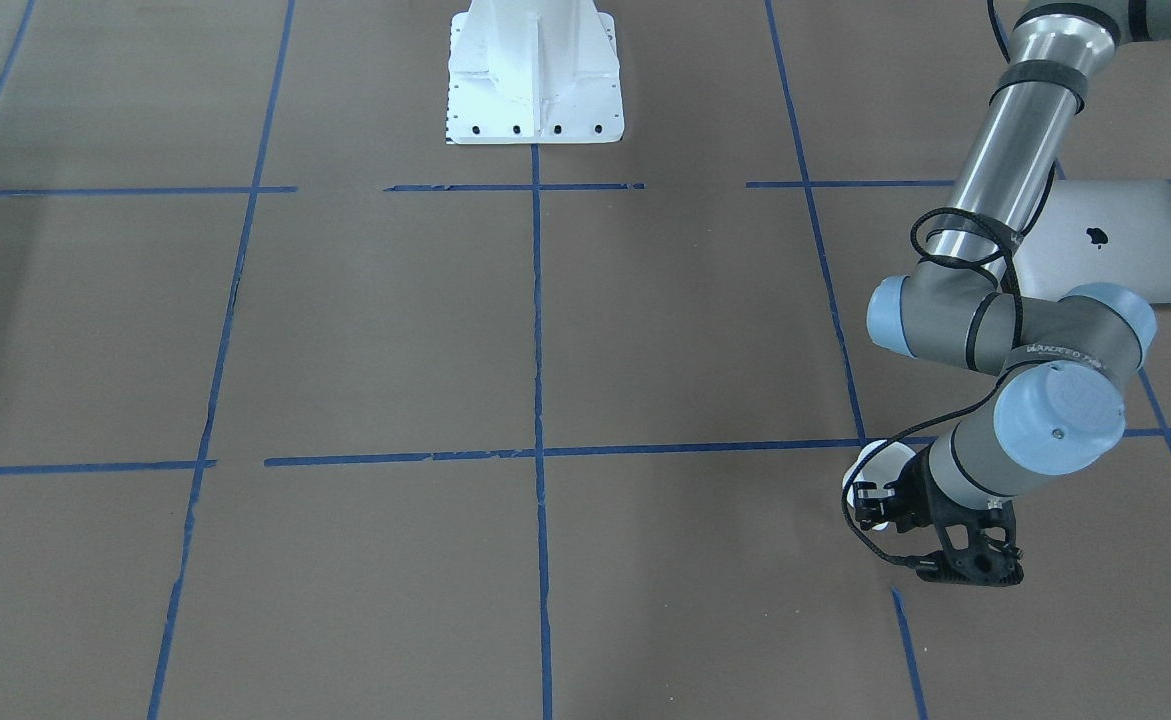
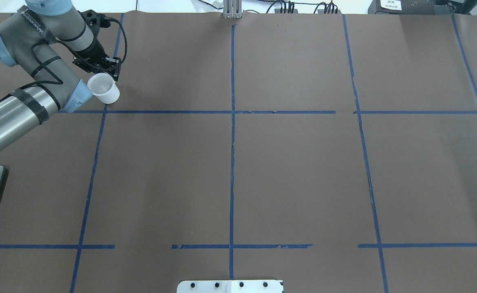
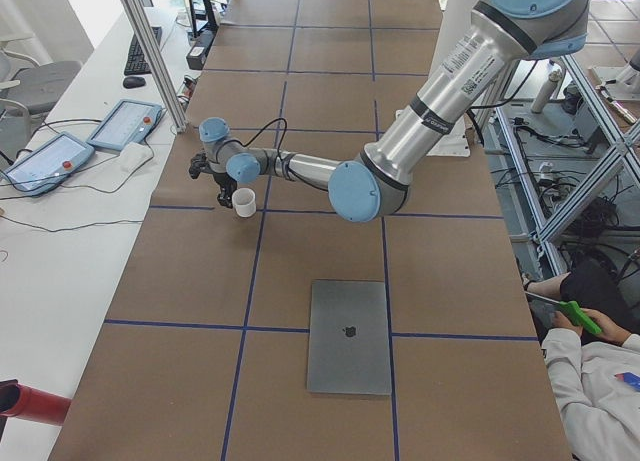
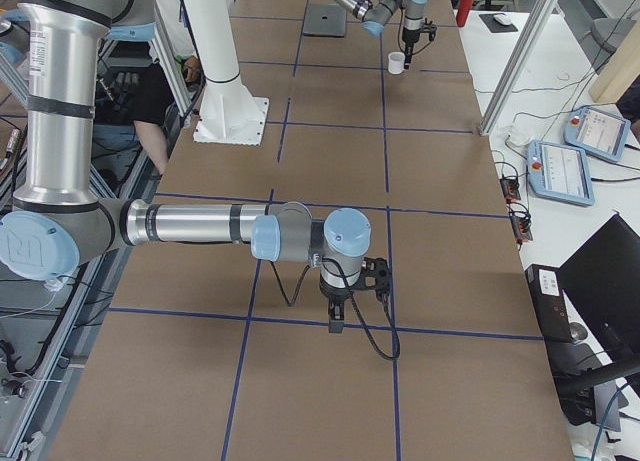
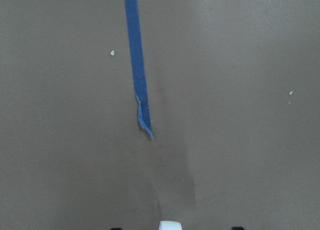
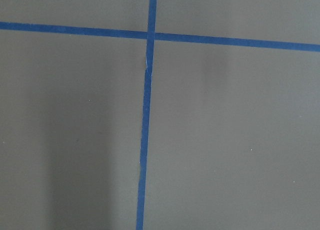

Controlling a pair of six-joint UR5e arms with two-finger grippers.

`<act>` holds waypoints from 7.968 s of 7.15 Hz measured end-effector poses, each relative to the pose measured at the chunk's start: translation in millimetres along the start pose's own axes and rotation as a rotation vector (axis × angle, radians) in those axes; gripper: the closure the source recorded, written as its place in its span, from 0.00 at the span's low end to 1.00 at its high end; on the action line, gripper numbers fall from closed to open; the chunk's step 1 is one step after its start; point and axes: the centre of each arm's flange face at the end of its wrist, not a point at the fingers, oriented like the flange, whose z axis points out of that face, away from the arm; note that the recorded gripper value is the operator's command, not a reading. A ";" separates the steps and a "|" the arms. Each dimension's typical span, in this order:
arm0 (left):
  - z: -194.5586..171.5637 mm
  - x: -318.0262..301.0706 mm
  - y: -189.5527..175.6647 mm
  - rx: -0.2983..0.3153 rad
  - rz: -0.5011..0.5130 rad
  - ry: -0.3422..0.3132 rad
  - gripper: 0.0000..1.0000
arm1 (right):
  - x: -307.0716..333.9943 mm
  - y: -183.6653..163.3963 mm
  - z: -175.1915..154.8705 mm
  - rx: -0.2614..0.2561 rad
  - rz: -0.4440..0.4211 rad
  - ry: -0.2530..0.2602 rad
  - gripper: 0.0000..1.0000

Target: Place cup on laptop

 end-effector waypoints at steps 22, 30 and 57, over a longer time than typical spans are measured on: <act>-49.5 -365.7 382.8 0.031 0.015 -0.051 1.00 | 0.1 0.0 0.0 0.000 0.000 0.001 0.00; -43.1 -366.4 389.5 -0.016 -0.028 -0.004 0.12 | 0.0 0.0 0.0 0.000 0.000 0.000 0.00; -251.8 -433.1 343.0 0.001 -0.058 -0.030 0.00 | 0.0 0.0 0.0 0.000 0.000 0.001 0.00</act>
